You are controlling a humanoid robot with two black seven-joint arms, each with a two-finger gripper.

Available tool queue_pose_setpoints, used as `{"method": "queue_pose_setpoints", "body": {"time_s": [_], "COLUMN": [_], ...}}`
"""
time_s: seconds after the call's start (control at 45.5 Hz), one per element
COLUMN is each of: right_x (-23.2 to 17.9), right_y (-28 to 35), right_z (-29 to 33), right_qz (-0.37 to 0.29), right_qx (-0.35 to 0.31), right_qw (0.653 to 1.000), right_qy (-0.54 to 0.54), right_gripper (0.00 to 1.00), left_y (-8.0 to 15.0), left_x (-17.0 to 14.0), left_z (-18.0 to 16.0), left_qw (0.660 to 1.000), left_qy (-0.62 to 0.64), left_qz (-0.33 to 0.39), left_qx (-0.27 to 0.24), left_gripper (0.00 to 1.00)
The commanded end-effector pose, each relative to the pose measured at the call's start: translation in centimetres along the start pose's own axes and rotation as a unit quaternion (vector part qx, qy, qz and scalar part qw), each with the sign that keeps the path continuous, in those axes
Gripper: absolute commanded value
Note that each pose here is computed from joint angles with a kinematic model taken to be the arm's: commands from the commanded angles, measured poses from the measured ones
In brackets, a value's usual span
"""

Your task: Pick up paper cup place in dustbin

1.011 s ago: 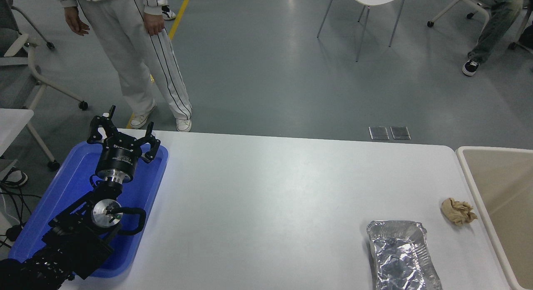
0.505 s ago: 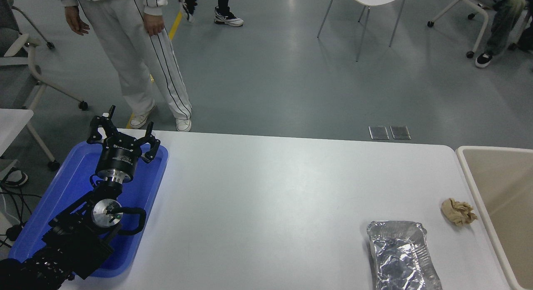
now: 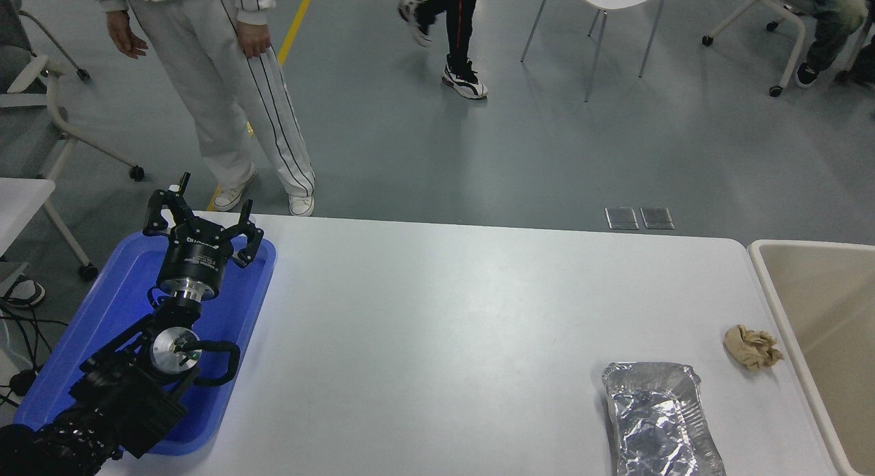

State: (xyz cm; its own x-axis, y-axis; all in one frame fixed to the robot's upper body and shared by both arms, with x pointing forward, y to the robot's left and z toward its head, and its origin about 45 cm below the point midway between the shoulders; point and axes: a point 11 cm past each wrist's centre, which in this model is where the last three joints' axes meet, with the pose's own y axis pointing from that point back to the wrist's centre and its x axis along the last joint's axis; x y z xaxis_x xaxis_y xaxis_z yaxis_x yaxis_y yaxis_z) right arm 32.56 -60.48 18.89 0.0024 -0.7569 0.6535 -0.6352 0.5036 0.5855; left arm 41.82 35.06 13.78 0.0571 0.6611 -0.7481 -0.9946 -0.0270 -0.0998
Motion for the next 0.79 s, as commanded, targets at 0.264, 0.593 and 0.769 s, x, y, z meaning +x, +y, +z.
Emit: {"method": "queue_pose_setpoints", "body": {"time_s": [0.264,0.593,0.769], "right_x": [2.4,3.3,4.4], "right_y": [1.9,4.8,7.4], "right_z": [0.2,-2.9,-6.0], "right_qz": [-0.009,-0.045,-0.080], "right_qx": [0.005,-0.009,-0.026], "right_qw": [1.000,0.990,0.968], "right_qy": [-0.017,0.136,0.235], "right_gripper": [1.00,1.00,1.00], "left_y": [0.0,0.0,0.0], "left_x": [0.0,0.0,0.0], "left_z": [0.0,0.0,0.0], "left_qw": [1.000,1.000,1.000], "left_qy": [0.000,0.000,0.000], "left_qz": [0.000,0.000,0.000], "left_qx": [0.000,0.000,0.000], "left_gripper": [1.00,1.00,1.00]}}
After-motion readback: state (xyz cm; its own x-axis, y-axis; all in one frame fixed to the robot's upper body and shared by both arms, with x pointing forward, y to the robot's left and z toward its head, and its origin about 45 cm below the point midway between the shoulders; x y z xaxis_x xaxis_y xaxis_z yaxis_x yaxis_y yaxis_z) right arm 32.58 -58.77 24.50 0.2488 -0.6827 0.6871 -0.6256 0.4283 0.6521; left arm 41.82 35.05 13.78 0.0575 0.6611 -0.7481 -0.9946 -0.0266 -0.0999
